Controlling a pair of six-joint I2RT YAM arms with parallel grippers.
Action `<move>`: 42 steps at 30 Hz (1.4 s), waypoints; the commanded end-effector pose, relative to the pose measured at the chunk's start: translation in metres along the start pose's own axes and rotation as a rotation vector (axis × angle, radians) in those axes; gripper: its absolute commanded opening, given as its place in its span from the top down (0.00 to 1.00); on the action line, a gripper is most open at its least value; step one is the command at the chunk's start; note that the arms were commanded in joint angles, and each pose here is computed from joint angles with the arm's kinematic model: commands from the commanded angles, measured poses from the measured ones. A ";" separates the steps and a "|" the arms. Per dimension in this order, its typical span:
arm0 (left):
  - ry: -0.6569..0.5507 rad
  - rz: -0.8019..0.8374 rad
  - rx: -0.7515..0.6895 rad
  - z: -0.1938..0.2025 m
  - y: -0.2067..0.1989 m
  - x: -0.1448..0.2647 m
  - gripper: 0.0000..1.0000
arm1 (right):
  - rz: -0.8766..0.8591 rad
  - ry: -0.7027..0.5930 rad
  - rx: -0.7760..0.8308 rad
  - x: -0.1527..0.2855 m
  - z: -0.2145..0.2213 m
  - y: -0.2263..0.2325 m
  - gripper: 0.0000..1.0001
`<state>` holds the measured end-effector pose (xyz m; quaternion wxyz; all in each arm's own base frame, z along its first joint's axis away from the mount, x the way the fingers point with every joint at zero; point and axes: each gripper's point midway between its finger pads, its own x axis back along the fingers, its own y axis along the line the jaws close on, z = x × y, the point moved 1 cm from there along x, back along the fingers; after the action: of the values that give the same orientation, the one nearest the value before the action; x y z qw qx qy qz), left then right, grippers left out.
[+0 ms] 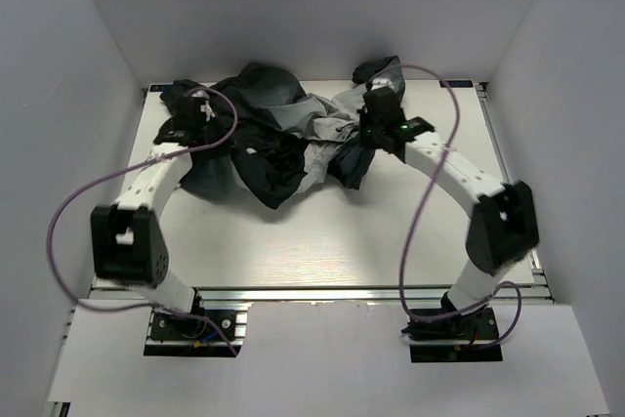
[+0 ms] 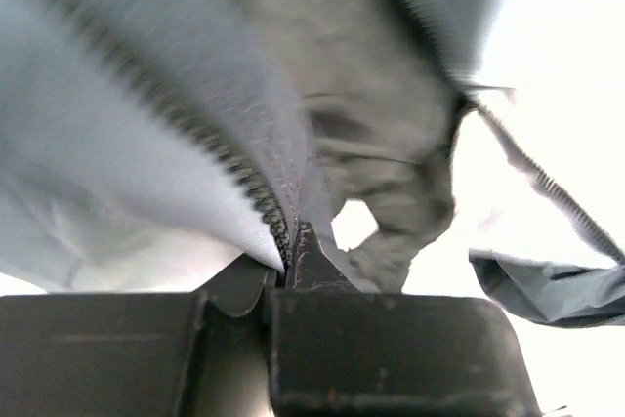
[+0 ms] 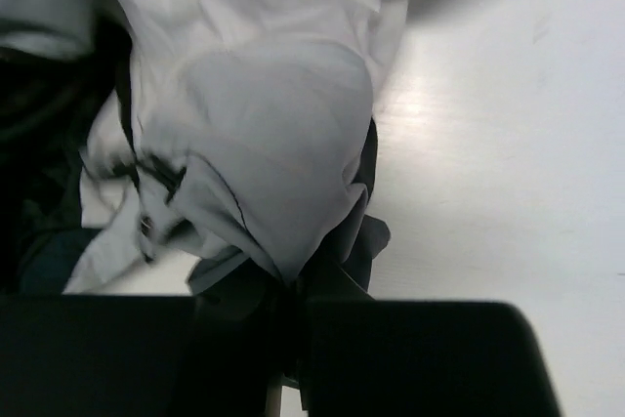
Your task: Zip up the jacket
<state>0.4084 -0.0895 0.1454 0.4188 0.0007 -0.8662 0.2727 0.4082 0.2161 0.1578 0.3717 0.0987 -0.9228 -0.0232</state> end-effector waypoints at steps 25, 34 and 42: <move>-0.166 0.048 -0.123 0.046 0.009 0.165 0.02 | 0.489 0.017 -0.321 0.191 0.028 -0.184 0.11; -0.116 -0.203 0.023 0.027 0.037 0.122 0.02 | 0.073 0.040 -0.067 0.189 0.046 -0.083 0.11; 0.038 -0.364 0.126 0.098 0.088 0.125 0.02 | -0.317 0.154 0.370 0.157 0.127 0.101 0.11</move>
<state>0.2716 -0.0402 0.1580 0.4497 0.1411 -0.8481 0.2422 0.2090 0.2230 0.1859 0.4427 0.2306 -0.8638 0.0680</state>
